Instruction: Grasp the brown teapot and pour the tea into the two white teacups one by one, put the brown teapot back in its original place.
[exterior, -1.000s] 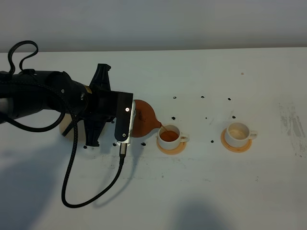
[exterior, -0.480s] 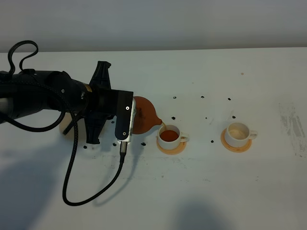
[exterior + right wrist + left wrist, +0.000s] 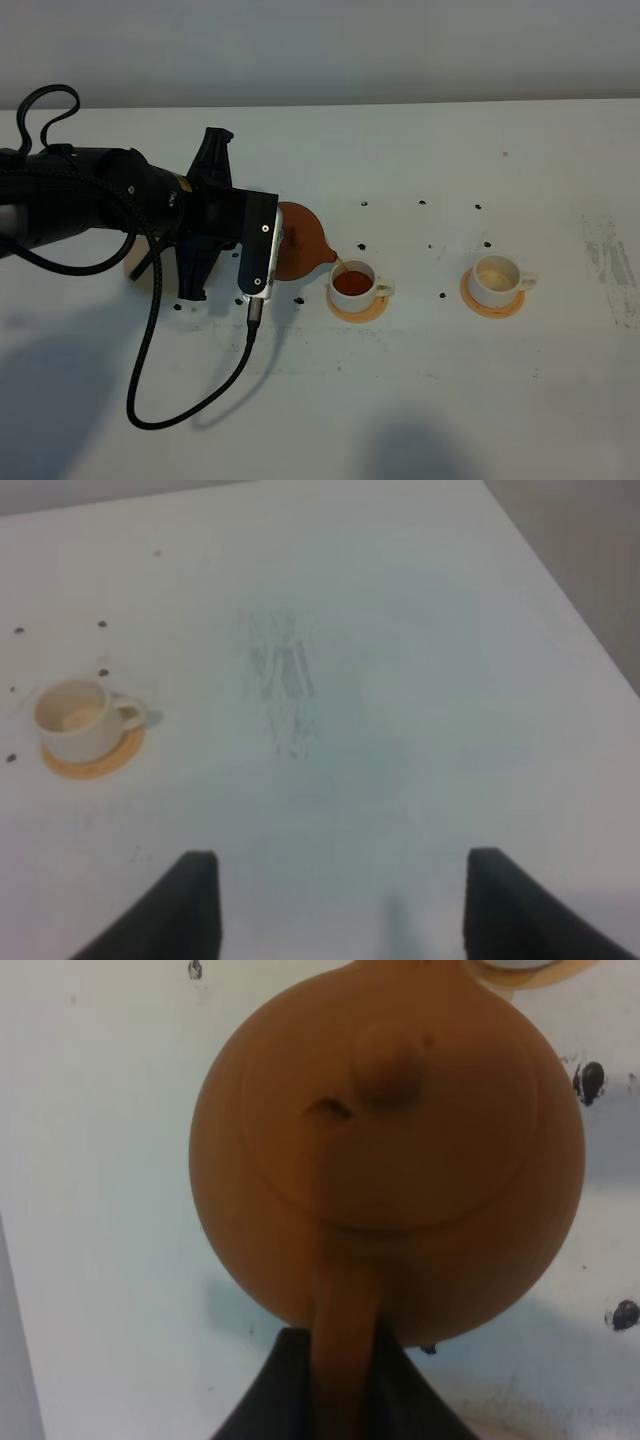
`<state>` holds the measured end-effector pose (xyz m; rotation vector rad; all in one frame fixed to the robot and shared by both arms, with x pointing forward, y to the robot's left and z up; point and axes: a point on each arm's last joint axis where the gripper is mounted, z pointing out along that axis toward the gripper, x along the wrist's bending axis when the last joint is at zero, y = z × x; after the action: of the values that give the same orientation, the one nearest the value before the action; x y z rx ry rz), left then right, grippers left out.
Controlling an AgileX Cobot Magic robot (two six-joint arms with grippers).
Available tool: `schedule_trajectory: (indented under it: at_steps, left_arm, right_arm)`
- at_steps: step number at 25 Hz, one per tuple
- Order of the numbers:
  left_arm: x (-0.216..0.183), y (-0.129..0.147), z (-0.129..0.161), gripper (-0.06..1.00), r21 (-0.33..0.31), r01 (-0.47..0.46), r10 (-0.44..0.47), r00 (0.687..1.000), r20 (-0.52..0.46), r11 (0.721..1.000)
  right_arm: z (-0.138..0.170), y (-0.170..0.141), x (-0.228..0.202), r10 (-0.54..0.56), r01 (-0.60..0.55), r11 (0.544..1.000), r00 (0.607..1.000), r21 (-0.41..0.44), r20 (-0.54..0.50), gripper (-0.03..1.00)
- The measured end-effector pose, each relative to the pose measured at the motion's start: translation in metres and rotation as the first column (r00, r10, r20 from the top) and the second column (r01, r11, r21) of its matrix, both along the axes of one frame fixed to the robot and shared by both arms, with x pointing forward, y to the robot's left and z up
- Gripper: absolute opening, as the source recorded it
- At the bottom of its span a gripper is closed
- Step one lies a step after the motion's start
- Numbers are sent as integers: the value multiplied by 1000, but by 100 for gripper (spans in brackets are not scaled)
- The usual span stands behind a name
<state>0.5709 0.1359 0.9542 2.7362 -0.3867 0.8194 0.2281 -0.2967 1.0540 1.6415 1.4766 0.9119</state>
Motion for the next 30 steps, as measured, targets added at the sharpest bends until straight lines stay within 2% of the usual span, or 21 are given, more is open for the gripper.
schedule_trajectory:
  at_steps: [30]
  left_arm:
    - [0,-6,2,8,38,82,-85,994,66,996]
  right_arm:
    - [0,0,0,0,0,1000,1000,0,0,51]
